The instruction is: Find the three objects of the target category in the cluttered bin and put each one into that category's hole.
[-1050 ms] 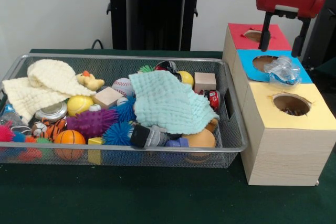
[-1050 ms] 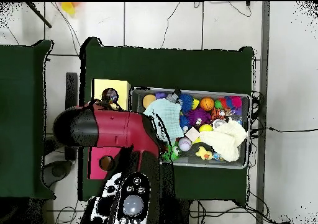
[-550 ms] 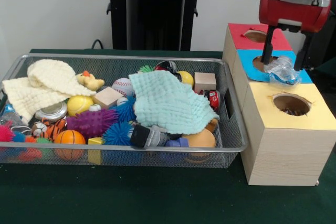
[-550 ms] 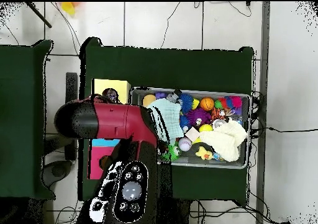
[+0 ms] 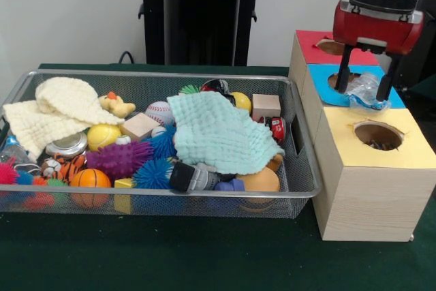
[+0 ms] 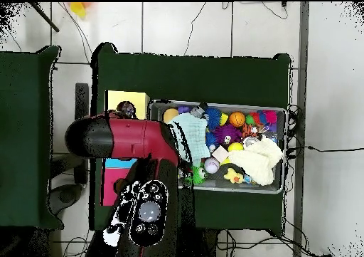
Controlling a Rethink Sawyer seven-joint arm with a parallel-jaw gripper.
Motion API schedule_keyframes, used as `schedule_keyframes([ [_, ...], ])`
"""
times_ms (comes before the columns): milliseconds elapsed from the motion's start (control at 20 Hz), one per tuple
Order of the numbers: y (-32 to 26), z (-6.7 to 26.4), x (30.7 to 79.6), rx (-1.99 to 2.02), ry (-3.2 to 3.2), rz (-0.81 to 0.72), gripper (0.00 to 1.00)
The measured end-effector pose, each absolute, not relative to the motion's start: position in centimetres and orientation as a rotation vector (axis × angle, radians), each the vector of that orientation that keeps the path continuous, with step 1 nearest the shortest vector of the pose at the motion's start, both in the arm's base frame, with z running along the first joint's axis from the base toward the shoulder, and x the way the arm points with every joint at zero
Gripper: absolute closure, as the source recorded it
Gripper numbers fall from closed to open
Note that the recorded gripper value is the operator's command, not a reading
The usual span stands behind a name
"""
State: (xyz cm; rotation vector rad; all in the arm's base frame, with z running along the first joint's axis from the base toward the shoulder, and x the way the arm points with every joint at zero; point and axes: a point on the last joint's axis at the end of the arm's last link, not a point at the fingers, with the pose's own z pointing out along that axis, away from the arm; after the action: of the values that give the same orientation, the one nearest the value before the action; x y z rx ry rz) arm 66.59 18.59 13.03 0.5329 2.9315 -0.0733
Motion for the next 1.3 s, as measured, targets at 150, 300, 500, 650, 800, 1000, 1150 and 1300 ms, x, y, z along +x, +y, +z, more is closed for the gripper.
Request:
schedule_keyframes([
  [150, 19.2, 12.6, 66.3, 0.519, 2.94, -0.079, 0.0],
  [300, 20.0, 12.1, 65.8, 0.499, 2.95, -0.089, 0.0],
  [500, 21.0, 11.4, 65.1, 0.472, 2.963, -0.105, 0.0],
  [650, 21.5, 11.0, 64.7, 0.458, 2.971, -0.109, 0.0],
  [800, 21.6, 10.6, 64.6, 0.457, 2.976, -0.112, 0.0],
  [1000, 21.5, 10.3, 64.5, 0.457, 2.981, -0.115, 0.0],
  [1150, 21.5, 10.3, 64.5, 0.458, 2.978, -0.115, 0.0],
  [1300, 21.1, 10.3, 64.8, 0.465, 2.969, -0.113, 0.0],
])
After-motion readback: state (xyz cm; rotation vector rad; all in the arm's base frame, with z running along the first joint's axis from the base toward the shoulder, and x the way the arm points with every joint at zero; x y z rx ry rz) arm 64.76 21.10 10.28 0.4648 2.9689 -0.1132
